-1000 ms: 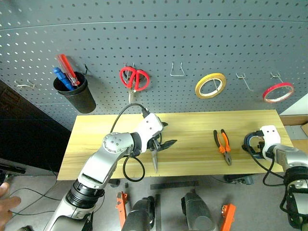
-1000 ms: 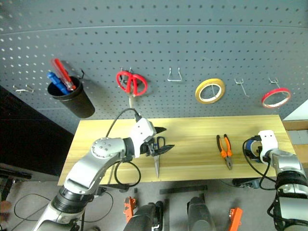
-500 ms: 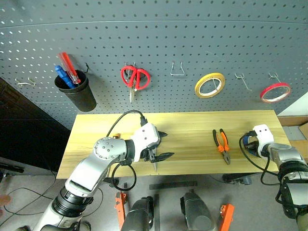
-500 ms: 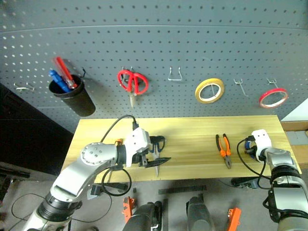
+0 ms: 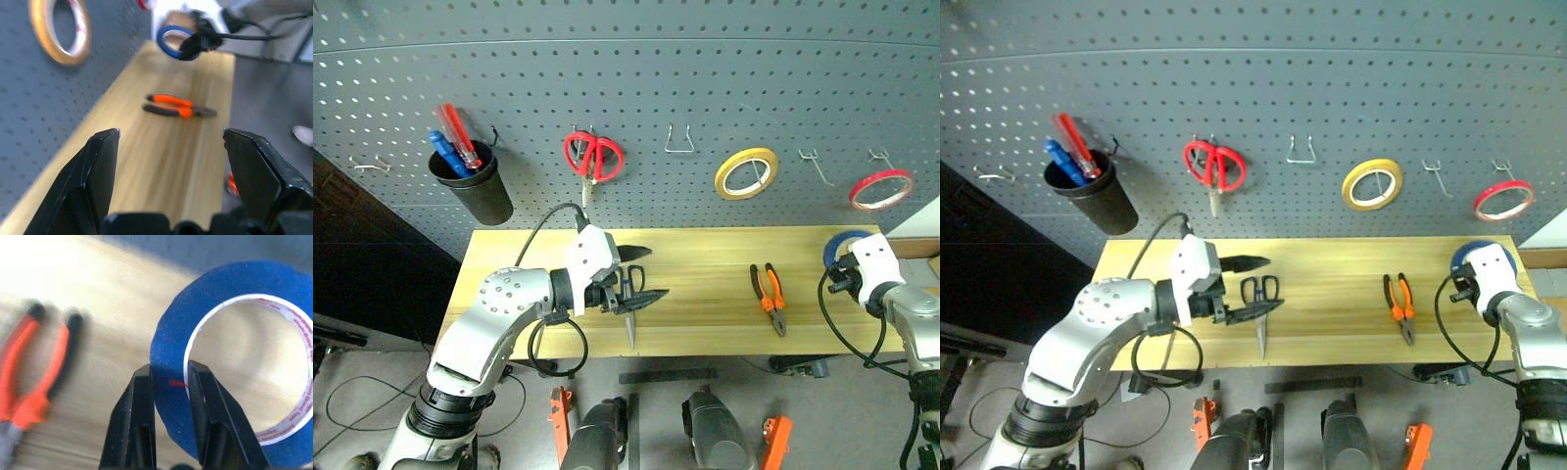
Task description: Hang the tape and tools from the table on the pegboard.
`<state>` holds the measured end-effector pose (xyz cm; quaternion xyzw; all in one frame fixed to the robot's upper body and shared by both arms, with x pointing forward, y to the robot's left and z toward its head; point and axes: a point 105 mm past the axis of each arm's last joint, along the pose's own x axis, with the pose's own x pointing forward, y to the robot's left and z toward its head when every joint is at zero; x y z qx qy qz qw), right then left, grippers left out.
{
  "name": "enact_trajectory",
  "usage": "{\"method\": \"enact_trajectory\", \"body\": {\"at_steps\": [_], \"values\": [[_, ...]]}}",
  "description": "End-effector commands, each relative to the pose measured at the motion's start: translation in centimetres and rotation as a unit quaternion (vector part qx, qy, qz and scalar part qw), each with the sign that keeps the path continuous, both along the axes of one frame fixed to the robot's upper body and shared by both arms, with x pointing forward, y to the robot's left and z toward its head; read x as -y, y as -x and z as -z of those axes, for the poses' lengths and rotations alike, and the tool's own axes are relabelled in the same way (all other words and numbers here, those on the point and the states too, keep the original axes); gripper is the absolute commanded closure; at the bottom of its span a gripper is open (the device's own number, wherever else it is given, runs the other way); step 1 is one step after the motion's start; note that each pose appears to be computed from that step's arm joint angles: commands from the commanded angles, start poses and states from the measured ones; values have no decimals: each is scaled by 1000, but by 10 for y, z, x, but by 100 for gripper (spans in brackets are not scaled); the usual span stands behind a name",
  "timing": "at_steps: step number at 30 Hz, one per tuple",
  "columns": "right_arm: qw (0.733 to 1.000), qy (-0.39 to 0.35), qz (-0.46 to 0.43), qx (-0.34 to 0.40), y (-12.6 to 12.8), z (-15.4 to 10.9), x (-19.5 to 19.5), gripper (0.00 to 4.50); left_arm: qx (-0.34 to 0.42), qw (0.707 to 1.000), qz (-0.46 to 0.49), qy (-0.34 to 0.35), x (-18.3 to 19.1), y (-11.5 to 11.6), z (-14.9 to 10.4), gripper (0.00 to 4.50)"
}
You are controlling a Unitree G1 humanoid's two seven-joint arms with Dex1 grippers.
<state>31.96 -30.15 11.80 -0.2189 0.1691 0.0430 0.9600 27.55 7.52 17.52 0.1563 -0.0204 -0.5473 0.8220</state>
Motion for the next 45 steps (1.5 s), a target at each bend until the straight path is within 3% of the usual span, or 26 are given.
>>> {"method": "enact_trajectory", "body": {"at_steps": [1, 4, 7, 11, 15, 20, 27, 35, 39, 42, 45], "values": [[997, -3, -11, 72, 27, -33, -48, 413, 19, 1000, 7, 11, 1, 1, -8, 87], [993, 5, -28, 116, 41, -43, -91, 413, 22, 1000, 8, 13, 3, -1, -9, 87], [984, 6, -52, 173, 40, -64, -121, 413, 30, 999, 9, 24, 6, -4, -14, 87], [967, 12, -60, 249, 22, -100, -128, 413, 51, 998, 2, 47, 9, -10, -25, 87], [962, 11, -40, 270, -2, -113, -111, 413, 59, 996, -9, 66, 12, -11, -32, 87], [958, -39, -40, 280, -27, -114, -98, 413, 64, 995, -17, 75, 13, -12, -35, 87], [954, -103, -87, 269, -51, -100, -115, 413, 78, 993, -34, 81, 14, -17, -38, 87], [966, -102, -82, 222, -41, -66, -116, 153, 88, 990, -67, 89, 6, -27, -36, 87], [979, -114, -29, 168, -19, -27, -106, 9, 91, 991, -75, 66, 0, -33, -26, 87], [983, -160, 42, 84, 2, 13, -99, 2, 69, 994, -87, 3, -13, -39, 0, 87], [983, -163, 76, 24, 9, 33, -96, 2, 45, 994, -85, -56, -25, -40, 25, 87]]}}
